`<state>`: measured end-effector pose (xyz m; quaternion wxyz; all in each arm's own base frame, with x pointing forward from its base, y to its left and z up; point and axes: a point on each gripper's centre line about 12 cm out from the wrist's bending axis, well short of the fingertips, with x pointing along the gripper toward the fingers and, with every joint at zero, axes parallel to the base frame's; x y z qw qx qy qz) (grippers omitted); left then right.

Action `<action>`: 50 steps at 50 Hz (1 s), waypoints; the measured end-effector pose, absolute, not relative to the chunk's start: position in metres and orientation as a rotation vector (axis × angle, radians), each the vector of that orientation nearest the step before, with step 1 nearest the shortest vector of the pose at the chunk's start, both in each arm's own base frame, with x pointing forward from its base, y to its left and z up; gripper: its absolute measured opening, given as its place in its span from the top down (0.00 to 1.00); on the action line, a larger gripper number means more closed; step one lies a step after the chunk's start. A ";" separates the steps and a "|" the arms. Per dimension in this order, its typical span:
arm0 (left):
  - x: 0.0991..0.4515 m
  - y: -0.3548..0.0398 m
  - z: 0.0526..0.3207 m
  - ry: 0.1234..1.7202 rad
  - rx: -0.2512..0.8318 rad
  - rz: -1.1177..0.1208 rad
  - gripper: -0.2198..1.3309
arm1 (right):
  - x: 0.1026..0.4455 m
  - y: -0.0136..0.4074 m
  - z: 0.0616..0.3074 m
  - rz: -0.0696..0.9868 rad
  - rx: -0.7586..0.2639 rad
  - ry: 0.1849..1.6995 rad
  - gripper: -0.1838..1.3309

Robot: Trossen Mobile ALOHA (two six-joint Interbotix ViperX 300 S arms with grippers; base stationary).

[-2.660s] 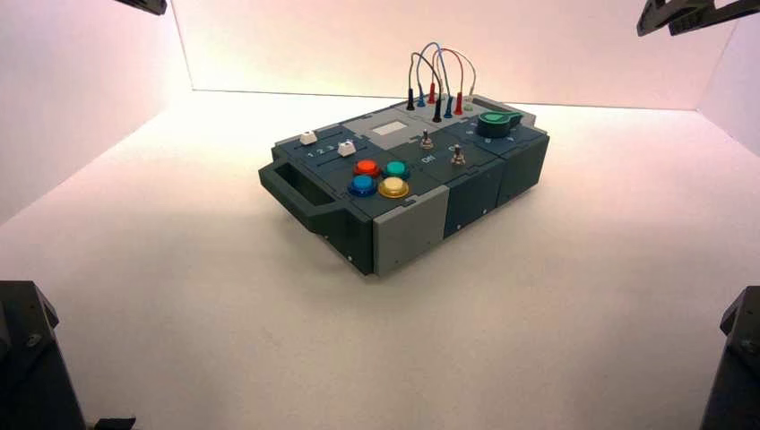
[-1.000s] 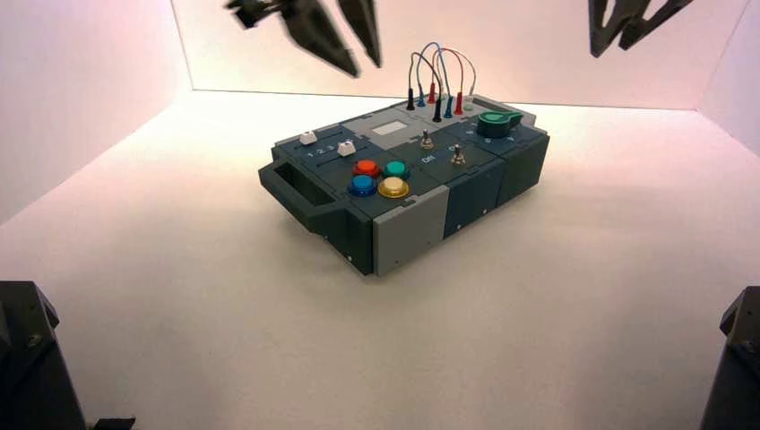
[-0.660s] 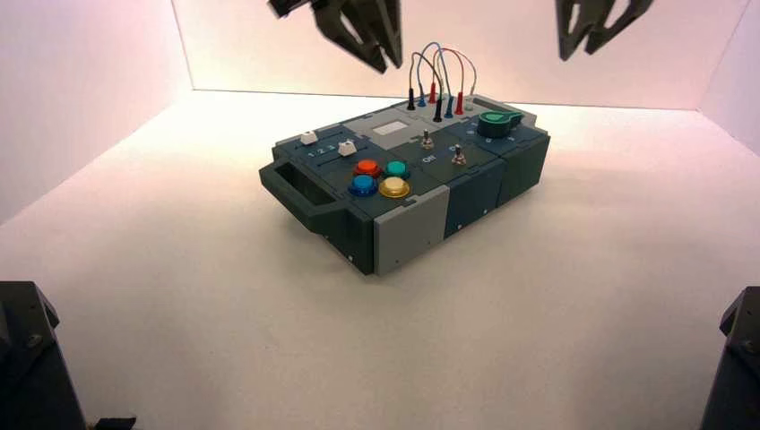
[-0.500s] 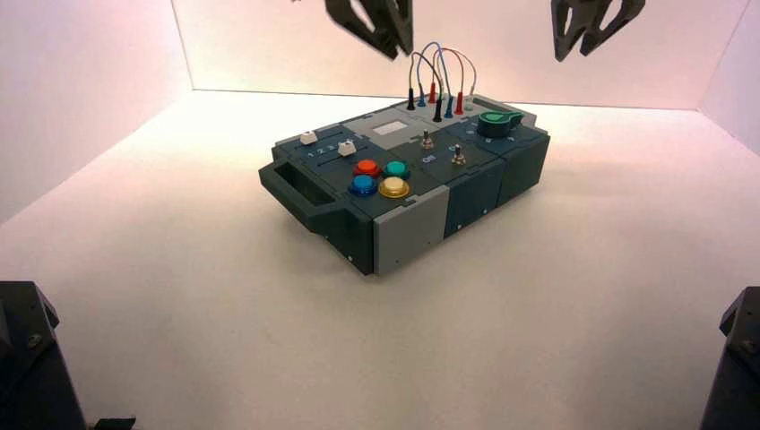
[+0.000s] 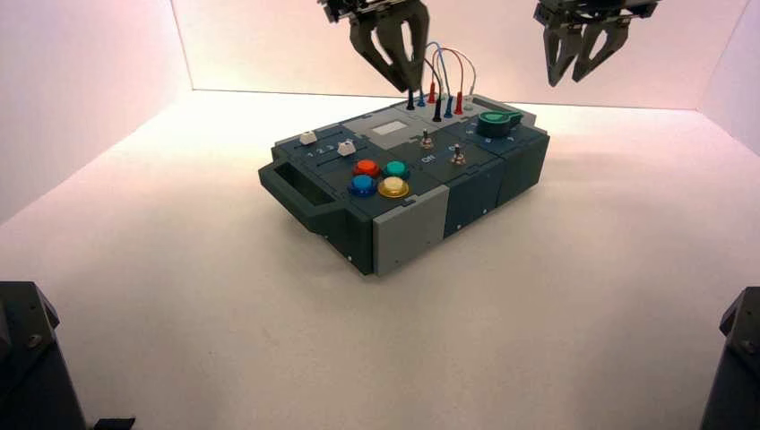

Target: Flip the top switch on with the left gripper.

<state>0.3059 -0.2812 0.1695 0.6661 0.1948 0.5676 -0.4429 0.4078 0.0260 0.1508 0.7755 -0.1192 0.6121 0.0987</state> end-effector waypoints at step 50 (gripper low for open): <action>0.302 -0.279 0.162 1.440 0.001 -0.582 0.48 | 0.436 0.045 0.122 0.385 -0.333 1.270 0.18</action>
